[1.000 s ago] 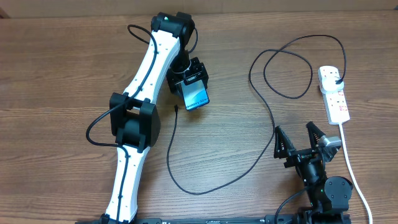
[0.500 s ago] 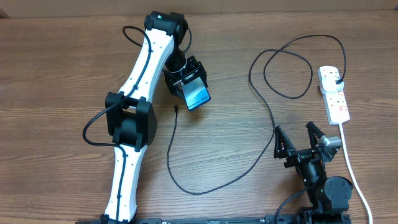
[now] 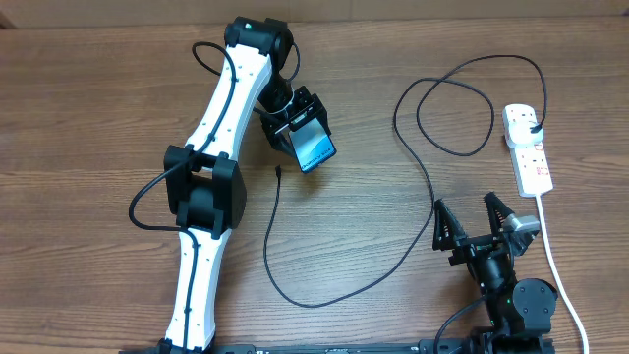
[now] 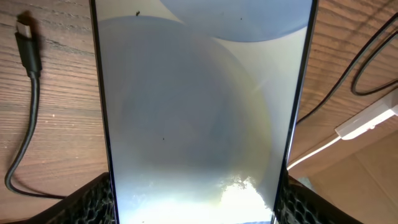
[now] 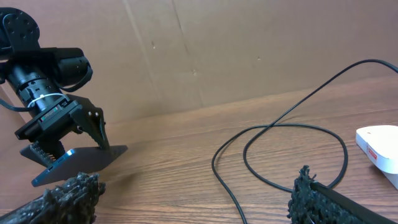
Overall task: Plug charger to phone and switch on socket
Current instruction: 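Move the right gripper toward the black cable end near the phone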
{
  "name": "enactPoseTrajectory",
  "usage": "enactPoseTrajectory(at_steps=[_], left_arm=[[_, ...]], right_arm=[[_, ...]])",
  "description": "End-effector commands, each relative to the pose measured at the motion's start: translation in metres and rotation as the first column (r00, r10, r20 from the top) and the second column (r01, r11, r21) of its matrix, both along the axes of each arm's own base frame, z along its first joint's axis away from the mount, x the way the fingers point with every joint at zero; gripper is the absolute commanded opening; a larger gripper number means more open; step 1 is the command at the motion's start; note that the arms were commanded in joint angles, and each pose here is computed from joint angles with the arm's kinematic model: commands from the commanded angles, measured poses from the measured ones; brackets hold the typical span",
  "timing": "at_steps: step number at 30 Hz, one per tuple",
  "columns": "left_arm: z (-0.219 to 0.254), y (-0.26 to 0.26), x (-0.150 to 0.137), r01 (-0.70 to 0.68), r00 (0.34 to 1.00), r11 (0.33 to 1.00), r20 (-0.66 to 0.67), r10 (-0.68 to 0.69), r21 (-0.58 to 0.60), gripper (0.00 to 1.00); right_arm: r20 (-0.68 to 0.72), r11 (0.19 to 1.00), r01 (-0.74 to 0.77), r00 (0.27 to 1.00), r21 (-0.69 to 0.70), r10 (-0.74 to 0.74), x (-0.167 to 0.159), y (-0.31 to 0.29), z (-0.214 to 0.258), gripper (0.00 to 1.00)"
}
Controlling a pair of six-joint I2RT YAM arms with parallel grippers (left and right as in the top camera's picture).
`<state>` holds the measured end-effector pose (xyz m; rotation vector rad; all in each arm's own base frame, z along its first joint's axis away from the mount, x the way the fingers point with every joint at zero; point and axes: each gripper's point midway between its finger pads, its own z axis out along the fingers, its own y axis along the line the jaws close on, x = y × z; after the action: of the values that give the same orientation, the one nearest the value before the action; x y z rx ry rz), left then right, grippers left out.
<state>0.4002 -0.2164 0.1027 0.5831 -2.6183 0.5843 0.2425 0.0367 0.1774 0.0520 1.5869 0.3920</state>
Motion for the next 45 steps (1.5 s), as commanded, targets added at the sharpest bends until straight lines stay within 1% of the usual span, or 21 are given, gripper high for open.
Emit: enactPoseTrajectory(at_steps=[1,2,4,9,10,12,17,21,24,26,31,37,39,41,45], left_arm=[[0.012,-0.003,0.004,-0.024,1.000,0.999,0.012,0.025,-0.036,0.37],[0.012,-0.003,0.004,-0.023,1.000,0.999,0.013,0.024,-0.036,0.37],[0.012,-0.002,0.004,-0.021,1.000,0.999,0.016,0.022,-0.031,0.37],[0.010,0.001,0.005,-0.019,1.000,1.000,0.022,0.020,-0.012,0.36],[0.010,0.001,0.005,-0.019,1.000,1.000,0.023,0.019,-0.011,0.36],[0.010,0.001,0.006,-0.018,0.999,1.000,0.026,0.018,-0.009,0.35],[0.009,0.000,0.009,-0.019,0.999,1.000,0.039,0.019,-0.013,0.35],[0.008,0.001,0.009,-0.018,0.999,1.000,0.043,0.018,-0.006,0.34],[0.007,0.004,0.009,-0.016,0.999,1.000,0.047,0.015,0.011,0.33],[0.007,0.003,0.009,-0.016,0.999,1.000,0.047,0.015,0.011,0.33],[0.007,0.004,0.010,-0.016,0.999,1.000,0.048,0.016,0.011,0.32],[0.005,0.006,0.011,-0.024,0.998,0.999,0.053,0.022,0.030,0.31],[0.005,0.006,0.012,-0.024,0.998,0.999,0.056,0.022,0.029,0.31],[0.005,0.006,0.012,-0.028,0.998,0.999,0.055,0.026,0.033,0.30],[0.003,0.009,0.013,-0.038,0.998,0.998,0.057,0.035,0.054,0.29]], right_arm=[[-0.029,0.984,-0.090,0.995,0.157,0.095,-0.004,0.016,-0.002,1.00],[-0.055,0.945,-0.162,0.981,0.284,0.185,-0.009,0.029,-0.001,1.00],[-0.094,0.843,-0.251,0.939,0.476,0.332,-0.020,0.050,0.000,1.00],[-0.142,0.672,-0.239,0.877,0.701,0.459,-0.030,0.066,0.001,1.00],[-0.152,0.629,-0.232,0.856,0.742,0.495,-0.033,0.070,0.001,1.00],[-0.159,0.593,-0.219,0.840,0.775,0.518,-0.035,0.073,0.001,1.00],[-0.115,0.615,-0.320,0.820,0.721,0.561,-0.042,0.081,0.009,1.00],[-0.126,0.614,-0.330,0.806,0.717,0.579,-0.044,0.088,0.010,1.00],[-0.147,0.645,-0.330,0.809,0.689,0.570,-0.040,0.093,0.016,1.00],[-0.184,0.670,-0.311,0.807,0.674,0.560,-0.034,0.097,0.018,0.99],[-0.331,0.740,-0.250,0.774,0.624,0.540,-0.010,0.116,0.015,1.00],[-0.500,0.802,-0.116,0.727,0.586,0.470,0.030,0.144,-0.003,1.00],[-0.542,0.803,-0.054,0.711,0.594,0.448,0.044,0.152,-0.010,1.00],[-0.594,0.797,0.018,0.677,0.603,0.434,0.059,0.165,-0.023,1.00],[-0.623,0.787,0.036,0.634,0.615,0.458,0.083,0.197,-0.036,1.00]])
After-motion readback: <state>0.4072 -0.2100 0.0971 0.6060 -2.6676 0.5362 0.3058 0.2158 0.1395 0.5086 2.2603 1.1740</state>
